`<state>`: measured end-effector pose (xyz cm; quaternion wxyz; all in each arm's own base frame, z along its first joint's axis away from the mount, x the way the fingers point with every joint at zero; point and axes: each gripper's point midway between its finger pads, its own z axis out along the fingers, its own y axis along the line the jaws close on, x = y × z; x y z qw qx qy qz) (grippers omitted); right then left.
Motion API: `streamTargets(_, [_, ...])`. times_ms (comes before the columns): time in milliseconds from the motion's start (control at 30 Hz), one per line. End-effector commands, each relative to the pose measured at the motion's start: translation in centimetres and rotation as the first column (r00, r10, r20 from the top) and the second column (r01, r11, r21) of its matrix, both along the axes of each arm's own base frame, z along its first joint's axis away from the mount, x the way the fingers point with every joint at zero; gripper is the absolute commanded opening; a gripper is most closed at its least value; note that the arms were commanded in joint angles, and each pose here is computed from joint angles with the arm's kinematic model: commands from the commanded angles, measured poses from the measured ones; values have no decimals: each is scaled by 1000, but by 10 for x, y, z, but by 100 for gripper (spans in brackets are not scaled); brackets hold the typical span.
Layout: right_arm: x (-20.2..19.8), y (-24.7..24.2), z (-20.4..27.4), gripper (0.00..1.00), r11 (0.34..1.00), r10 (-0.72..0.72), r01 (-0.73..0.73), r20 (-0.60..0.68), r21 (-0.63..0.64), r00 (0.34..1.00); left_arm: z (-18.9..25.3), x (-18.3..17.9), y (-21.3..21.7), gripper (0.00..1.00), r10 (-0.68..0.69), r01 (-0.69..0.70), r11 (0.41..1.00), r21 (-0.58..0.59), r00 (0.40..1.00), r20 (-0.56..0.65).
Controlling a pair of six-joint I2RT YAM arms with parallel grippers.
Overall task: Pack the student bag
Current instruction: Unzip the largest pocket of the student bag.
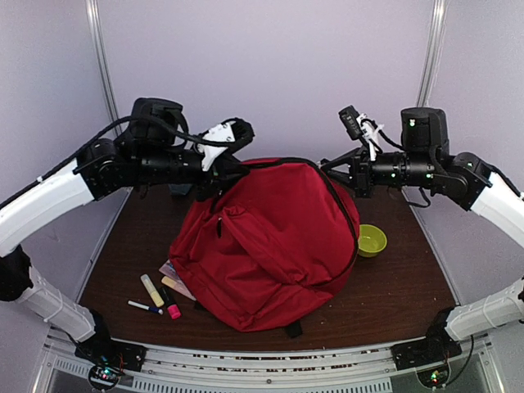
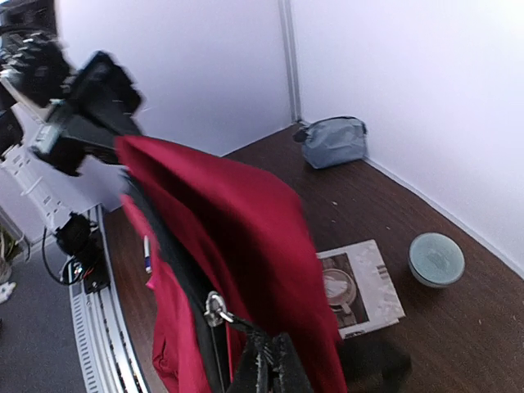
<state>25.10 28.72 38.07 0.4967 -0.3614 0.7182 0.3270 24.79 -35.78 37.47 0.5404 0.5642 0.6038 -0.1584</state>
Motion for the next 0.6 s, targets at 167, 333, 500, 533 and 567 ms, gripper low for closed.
streamTargets(167, [39,-71,22,0,951,-276,278,-35,132,960,83,-20,35,0,57,-35,949,-314,996,62])
streamTargets(333, [54,-83,28,0,936,-296,301,-58,180,954,72,-28,47,0,71,-49,926,-374,996,47])
streamTargets(500, [42,-53,61,0,969,-96,94,-1,230,995,41,-60,13,0,-99,74,903,-423,994,-37])
streamTargets(533, [43,-52,68,0,967,-95,90,13,239,995,38,-67,6,0,-126,103,893,-438,992,-24])
streamTargets(567, [43,-52,73,0,964,-98,87,28,251,995,29,-74,-2,0,-147,122,894,-430,989,-26])
